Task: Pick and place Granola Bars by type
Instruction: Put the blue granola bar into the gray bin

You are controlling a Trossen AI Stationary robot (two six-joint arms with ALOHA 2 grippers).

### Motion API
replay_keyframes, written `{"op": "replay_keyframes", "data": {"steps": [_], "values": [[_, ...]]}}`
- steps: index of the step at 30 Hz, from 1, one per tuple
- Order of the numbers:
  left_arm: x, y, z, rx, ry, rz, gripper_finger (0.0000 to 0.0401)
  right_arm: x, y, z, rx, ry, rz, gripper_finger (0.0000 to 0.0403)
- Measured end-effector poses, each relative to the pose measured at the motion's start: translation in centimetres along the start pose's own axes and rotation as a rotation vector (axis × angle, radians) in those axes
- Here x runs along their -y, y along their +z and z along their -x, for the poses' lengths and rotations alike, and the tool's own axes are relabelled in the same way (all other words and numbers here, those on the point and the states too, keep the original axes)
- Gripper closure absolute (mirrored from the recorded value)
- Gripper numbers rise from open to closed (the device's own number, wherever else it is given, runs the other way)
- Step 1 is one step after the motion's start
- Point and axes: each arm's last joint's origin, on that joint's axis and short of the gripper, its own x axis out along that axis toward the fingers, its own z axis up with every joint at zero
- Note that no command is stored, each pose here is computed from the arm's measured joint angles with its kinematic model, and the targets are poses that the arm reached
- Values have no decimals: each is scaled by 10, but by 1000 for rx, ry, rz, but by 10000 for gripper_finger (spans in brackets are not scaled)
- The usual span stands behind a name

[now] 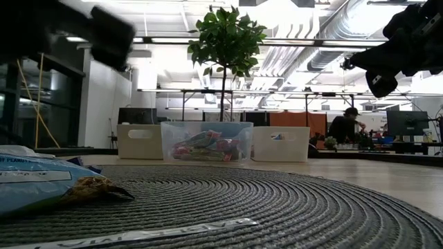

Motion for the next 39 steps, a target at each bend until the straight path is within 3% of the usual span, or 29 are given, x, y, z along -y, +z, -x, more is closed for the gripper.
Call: {"op": "replay_keyframes", "data": {"steps": [7, 22, 26, 31, 35, 39], "values": [[-3, 4, 0, 32, 36, -269, 400, 0, 0, 0, 0, 0, 0, 402], [-6, 3, 0, -39, 142, -313, 394, 0, 0, 0, 0, 0, 0, 402], [-6, 4, 0, -23, 135, -315, 353, 0, 0, 0, -1, 0, 0, 402], [-7, 5, 0, -15, 137, -331, 270, 0, 0, 0, 0, 0, 0, 402], [-6, 3, -5, 6, 107, -429, 210, 0, 0, 0, -1, 0, 0, 402], [-5, -7, -18, -31, 77, -524, 179, 0, 0, 0, -1, 0, 0, 402]]}}
